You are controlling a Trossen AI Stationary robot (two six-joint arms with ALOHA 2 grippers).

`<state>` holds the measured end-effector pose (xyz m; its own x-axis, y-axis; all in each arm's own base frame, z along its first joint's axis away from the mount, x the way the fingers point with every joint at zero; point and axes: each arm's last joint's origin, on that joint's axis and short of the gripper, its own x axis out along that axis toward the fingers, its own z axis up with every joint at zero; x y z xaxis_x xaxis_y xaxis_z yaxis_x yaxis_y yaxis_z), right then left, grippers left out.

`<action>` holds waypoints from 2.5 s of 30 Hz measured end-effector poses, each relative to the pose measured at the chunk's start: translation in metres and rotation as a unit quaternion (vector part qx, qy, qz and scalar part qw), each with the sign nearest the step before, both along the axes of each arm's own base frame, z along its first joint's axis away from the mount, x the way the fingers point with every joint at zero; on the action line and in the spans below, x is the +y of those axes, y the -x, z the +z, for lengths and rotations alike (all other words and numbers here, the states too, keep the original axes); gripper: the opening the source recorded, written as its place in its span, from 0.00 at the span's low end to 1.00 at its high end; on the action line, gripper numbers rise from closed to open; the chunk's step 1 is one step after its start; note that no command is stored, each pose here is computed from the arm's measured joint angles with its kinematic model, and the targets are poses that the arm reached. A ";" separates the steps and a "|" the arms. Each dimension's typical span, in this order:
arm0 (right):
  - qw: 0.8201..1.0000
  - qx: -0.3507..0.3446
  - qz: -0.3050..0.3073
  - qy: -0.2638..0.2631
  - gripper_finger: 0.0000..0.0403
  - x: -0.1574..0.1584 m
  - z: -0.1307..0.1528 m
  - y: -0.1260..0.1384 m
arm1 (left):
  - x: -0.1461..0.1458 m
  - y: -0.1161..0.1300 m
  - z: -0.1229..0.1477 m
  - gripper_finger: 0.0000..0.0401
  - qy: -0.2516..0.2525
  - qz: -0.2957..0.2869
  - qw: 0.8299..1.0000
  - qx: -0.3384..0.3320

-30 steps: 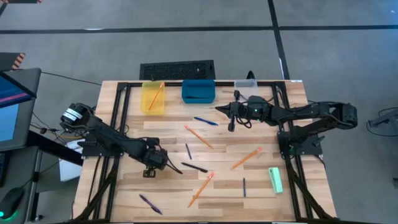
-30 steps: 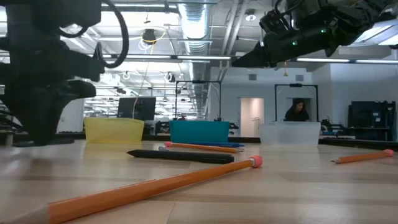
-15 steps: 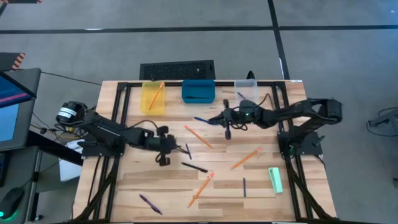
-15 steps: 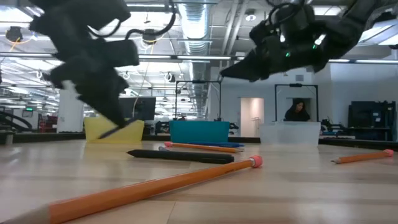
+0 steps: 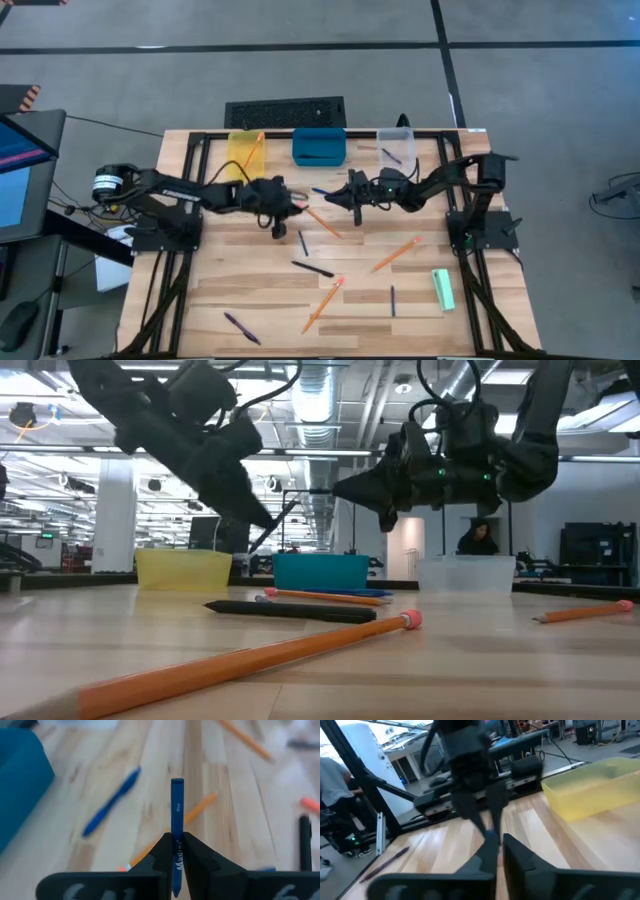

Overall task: Sort crayons/erasers/pens/pencils in bins
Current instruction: Put the blue crayon into the transparent white bin

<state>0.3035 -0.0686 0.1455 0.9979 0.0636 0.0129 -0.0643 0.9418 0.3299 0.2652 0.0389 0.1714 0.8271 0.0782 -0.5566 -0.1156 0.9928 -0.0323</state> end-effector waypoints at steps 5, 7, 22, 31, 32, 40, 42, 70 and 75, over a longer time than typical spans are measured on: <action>1.000 0.001 -0.023 -0.003 0.26 0.000 0.003 0.000 | 0.019 -0.002 0.010 0.04 0.048 -0.005 0.997 -0.064; 0.999 0.001 -0.036 -0.009 0.34 0.002 0.003 0.000 | 0.023 -0.003 0.013 0.04 0.060 -0.011 0.994 -0.085; 0.995 -0.052 -0.079 -0.030 0.59 0.023 0.010 -0.012 | 0.027 -0.016 0.014 0.04 0.114 -0.007 0.980 -0.165; 0.993 -0.065 -0.099 -0.023 0.59 0.025 0.015 -0.015 | 0.027 -0.017 0.017 0.04 0.123 -0.007 0.976 -0.179; 0.993 -0.068 -0.098 -0.023 0.59 0.026 0.016 -0.016 | 0.027 -0.017 0.017 0.04 0.125 -0.007 0.976 -0.179; 0.993 -0.073 -0.091 -0.021 0.57 0.028 0.021 -0.023 | 0.023 -0.019 0.019 0.04 0.130 -0.017 0.973 -0.190; 0.993 -0.068 -0.093 -0.022 0.54 0.027 0.021 -0.024 | 0.022 -0.019 0.020 0.04 0.129 -0.019 0.972 -0.194; 0.994 -0.048 -0.089 -0.034 0.28 0.027 0.025 -0.035 | 0.023 -0.019 0.021 0.04 0.142 -0.008 0.970 -0.197; 0.995 -0.049 -0.084 -0.015 0.31 0.032 0.029 -0.040 | 0.023 -0.019 0.021 0.04 0.145 -0.007 0.970 -0.196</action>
